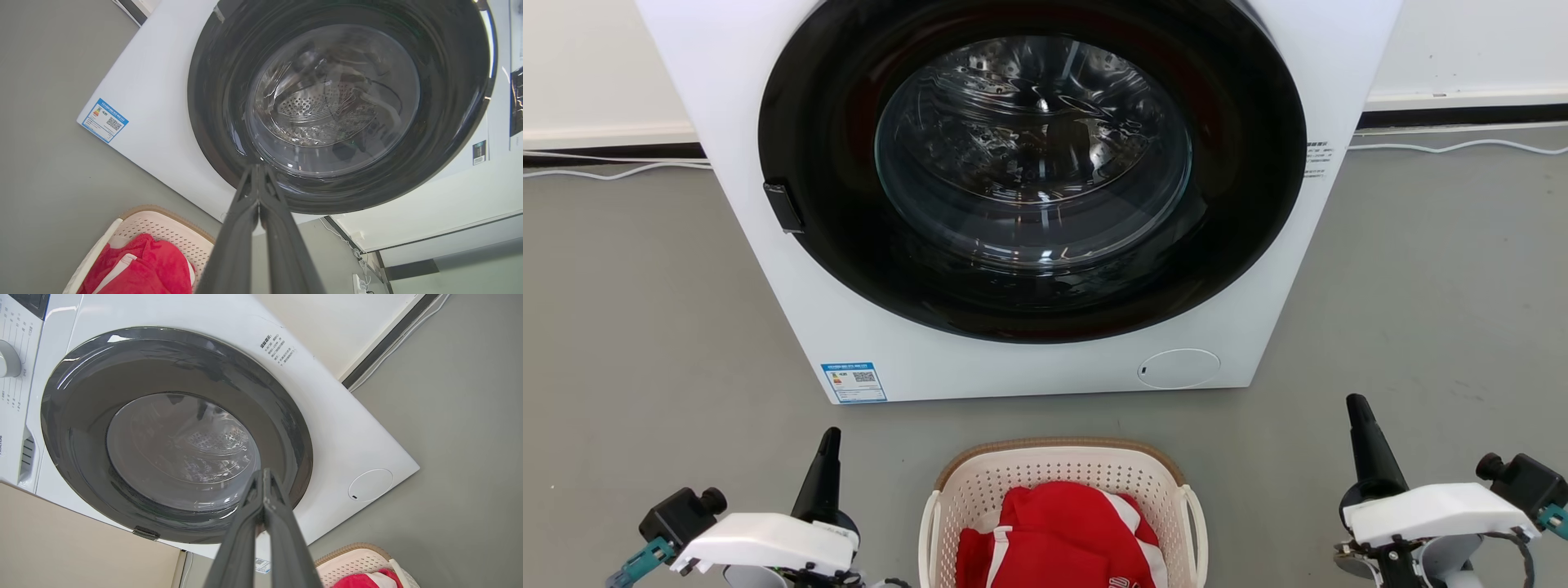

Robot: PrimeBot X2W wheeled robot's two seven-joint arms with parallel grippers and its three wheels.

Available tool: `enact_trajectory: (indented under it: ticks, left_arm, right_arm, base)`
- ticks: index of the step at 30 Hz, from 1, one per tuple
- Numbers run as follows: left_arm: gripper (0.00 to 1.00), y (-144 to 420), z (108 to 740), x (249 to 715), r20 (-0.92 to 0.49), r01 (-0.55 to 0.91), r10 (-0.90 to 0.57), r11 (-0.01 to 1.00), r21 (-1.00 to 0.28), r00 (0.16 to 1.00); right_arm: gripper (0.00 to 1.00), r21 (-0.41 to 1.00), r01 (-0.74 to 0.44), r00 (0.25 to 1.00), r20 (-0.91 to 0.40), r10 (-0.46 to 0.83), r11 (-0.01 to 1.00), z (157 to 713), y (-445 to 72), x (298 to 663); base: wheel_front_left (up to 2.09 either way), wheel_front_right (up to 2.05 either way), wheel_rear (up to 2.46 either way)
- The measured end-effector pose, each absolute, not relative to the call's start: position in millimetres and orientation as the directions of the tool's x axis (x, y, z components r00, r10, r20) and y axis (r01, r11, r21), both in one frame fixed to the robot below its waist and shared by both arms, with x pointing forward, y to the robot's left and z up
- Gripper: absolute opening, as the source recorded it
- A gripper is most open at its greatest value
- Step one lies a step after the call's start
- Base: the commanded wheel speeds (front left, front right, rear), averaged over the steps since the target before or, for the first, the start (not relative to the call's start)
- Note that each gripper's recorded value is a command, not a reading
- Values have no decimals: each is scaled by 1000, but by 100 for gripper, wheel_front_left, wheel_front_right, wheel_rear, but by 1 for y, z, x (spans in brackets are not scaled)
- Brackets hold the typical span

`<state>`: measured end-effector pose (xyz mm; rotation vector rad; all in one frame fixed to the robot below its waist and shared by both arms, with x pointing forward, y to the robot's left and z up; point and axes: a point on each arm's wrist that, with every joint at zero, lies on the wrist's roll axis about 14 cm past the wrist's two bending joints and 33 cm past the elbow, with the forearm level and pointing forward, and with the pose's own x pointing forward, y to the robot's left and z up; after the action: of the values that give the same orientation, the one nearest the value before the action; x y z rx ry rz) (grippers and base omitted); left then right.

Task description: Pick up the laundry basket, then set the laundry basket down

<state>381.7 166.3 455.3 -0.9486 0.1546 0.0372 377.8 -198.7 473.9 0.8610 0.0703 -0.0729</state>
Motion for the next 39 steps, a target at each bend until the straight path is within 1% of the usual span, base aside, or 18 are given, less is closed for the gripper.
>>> enact_trajectory:
  ticks: [22, 39]
  left_arm:
    - [0, 174, 463, 382, -138, -116, -27, 403, -908, 990]
    - [0, 179, 470, 382, -122, -112, -26, 249, -962, 992]
  right_arm:
    - [0, 886, 113, 994, -105, -43, 450, 475, -203, 379]
    - [0, 954, 109, 994, -102, -37, 281, 477, -203, 379]
  base:
    - [0, 0, 0]
    - [0, 0, 0]
